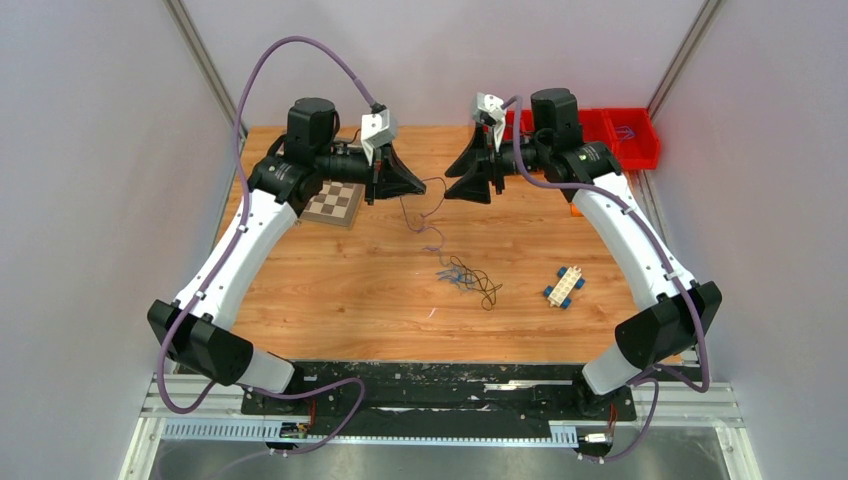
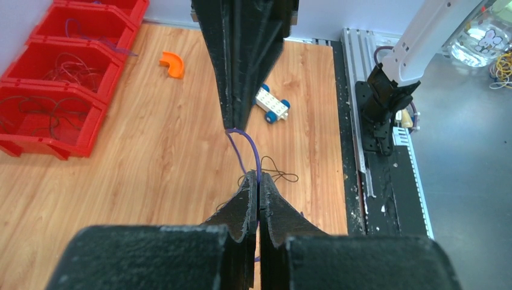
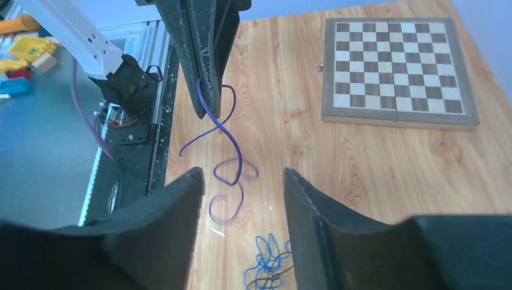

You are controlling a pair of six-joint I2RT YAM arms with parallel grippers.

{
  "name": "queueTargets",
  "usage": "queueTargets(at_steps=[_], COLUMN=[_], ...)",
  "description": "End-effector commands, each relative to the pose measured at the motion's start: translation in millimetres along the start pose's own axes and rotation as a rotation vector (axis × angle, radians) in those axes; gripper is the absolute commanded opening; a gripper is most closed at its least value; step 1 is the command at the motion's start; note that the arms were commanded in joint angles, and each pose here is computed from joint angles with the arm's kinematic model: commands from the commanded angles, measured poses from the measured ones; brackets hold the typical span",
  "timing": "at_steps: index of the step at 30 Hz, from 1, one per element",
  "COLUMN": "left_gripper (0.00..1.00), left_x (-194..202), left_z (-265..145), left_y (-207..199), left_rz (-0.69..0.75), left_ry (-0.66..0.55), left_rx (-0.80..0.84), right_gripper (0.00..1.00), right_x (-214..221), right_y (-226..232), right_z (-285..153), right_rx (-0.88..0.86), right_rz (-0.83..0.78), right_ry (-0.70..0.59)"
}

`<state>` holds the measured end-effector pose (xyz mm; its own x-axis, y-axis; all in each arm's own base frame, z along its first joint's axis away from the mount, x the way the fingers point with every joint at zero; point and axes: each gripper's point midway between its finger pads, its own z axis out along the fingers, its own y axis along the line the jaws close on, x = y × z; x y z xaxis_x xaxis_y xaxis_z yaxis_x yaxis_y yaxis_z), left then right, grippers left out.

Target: Untangle the cables

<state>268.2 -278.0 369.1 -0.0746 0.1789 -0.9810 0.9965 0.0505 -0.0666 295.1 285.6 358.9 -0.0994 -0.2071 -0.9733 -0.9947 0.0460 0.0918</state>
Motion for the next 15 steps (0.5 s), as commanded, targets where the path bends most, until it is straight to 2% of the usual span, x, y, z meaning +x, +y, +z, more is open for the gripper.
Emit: queueTargets(at_steps=[1,2,4,5,6,7,10,15], left_gripper=[0.00,0.00,0.00,0.00,0.00,0.00,0.00,0.00], left_x=[-11.0,-10.9,-11.8,-12.7,-14.1,-14.9,-18.3,-5.5], left_z=[1.3,1.6,2.3,2.6,3.1,3.4,4.2,7.7], left_y=[-3.4,-3.2,-3.2,-4.0,-3.1,-3.5,-1.3,5.4], left_rz=[0.017,0.016,0.017,0.012,0.014,0.002,0.000,-0.029], left_ry=[-0.039,-0.040,-0.044,-0.047,-0.051,-0.054,-0.064,-0.054], left_rx=[0.020,0.021,0.026,0.032,0.032,0.035,0.033,0.011], right_gripper=[0.72,0.76,0.72,0.64,0.51,0.35,0.02,0.00], right_x=[-29.6,-27.6,-26.2,-25.7,-26.1,-28.2,-36.0,-53.1], right_y=[6.1,7.4,8.2,7.5,6.4,5.4,4.6,8.0], right_z=[-5.3,-4.7,-2.5,-1.1,-0.3,-0.1,-2.2,-8.7], right_rx=[0.016,0.009,-0.004,-0.007,-0.009,-0.008,0.000,0.030], right_rz=[-0.093,-0.092,-0.095,-0.095,-0.095,-0.098,-0.112,-0.113], right_ry=[-0.052,-0.051,-0.052,-0.052,-0.053,-0.055,-0.065,-0.103])
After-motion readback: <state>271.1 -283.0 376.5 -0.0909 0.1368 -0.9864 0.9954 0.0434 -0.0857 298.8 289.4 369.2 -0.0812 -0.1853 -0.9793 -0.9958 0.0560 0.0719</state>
